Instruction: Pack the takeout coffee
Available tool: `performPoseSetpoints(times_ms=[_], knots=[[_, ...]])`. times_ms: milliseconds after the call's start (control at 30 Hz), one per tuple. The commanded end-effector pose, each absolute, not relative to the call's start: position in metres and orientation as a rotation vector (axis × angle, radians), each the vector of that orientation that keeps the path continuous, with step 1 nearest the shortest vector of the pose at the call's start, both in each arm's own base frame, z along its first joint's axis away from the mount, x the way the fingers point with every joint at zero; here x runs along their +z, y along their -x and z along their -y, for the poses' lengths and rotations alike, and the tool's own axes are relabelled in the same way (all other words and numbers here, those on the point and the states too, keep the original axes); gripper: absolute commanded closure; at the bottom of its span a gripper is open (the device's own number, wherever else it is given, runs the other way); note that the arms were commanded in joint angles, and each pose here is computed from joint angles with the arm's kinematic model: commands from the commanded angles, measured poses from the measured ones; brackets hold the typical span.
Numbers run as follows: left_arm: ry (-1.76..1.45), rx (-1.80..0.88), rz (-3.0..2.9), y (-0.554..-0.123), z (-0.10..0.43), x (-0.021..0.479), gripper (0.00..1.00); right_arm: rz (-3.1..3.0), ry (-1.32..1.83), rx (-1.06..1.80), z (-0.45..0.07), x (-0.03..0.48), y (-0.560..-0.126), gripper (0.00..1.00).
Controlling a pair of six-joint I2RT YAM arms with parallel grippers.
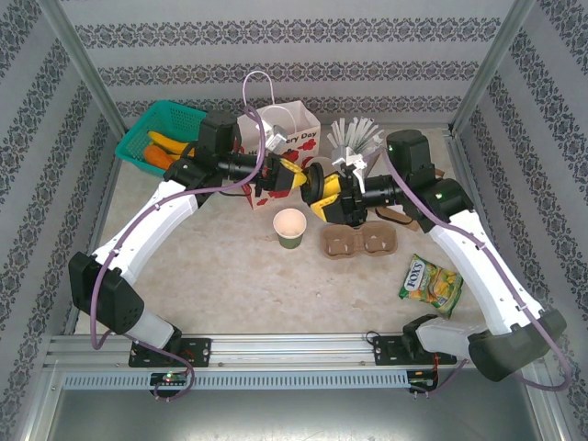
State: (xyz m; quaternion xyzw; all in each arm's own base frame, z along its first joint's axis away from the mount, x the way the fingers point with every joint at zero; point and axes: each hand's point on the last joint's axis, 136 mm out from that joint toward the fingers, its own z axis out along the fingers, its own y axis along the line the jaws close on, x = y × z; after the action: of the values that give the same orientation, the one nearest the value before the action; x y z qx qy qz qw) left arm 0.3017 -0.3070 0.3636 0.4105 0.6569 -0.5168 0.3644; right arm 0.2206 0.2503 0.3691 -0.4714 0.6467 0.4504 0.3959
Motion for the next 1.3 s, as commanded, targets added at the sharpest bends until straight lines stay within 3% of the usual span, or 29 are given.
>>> performPoseSetpoints(times_ms=[0, 33, 100, 133, 533, 700, 933, 1267], knots=[[-0.967, -1.241, -1.762, -0.318, 0.305, 0.355, 1.0, -1.667, 1.089, 0.947, -0.238, 0.37, -0.245, 0.43], [-0.944, -1.213, -1.795, -0.323, 0.304, 0.349, 1.0, -1.682, 1.053, 0.895, -0.234, 0.369, -0.252, 0.38], [-0.895, -1.161, -1.863, -0.331, 0.299, 0.335, 1.0, -1.709, 0.975, 0.802, -0.225, 0.366, -0.266, 0.04], [-0.874, -1.14, -1.89, -0.334, 0.298, 0.328, 1.0, -1.714, 0.943, 0.774, -0.221, 0.365, -0.27, 0.02], [-0.585, -1.074, -2.233, -0.341, 0.279, 0.266, 1.0, -1.872, 0.268, 0.425, -0.148, 0.344, -0.333, 0.02], [-0.409, -1.116, -2.352, -0.336, 0.273, 0.244, 1.0, -1.818, 0.014, 0.402, -0.12, 0.337, -0.334, 0.02], [-0.113, -0.898, -2.53, -0.335, 0.238, 0.215, 1.0, -1.835, -0.298, 0.462, -0.097, 0.299, -0.333, 0.02], [0.279, -0.631, -2.766, -0.309, 0.207, 0.181, 1.0, -1.999, -0.176, 0.567, -0.142, 0.244, -0.335, 0.02]])
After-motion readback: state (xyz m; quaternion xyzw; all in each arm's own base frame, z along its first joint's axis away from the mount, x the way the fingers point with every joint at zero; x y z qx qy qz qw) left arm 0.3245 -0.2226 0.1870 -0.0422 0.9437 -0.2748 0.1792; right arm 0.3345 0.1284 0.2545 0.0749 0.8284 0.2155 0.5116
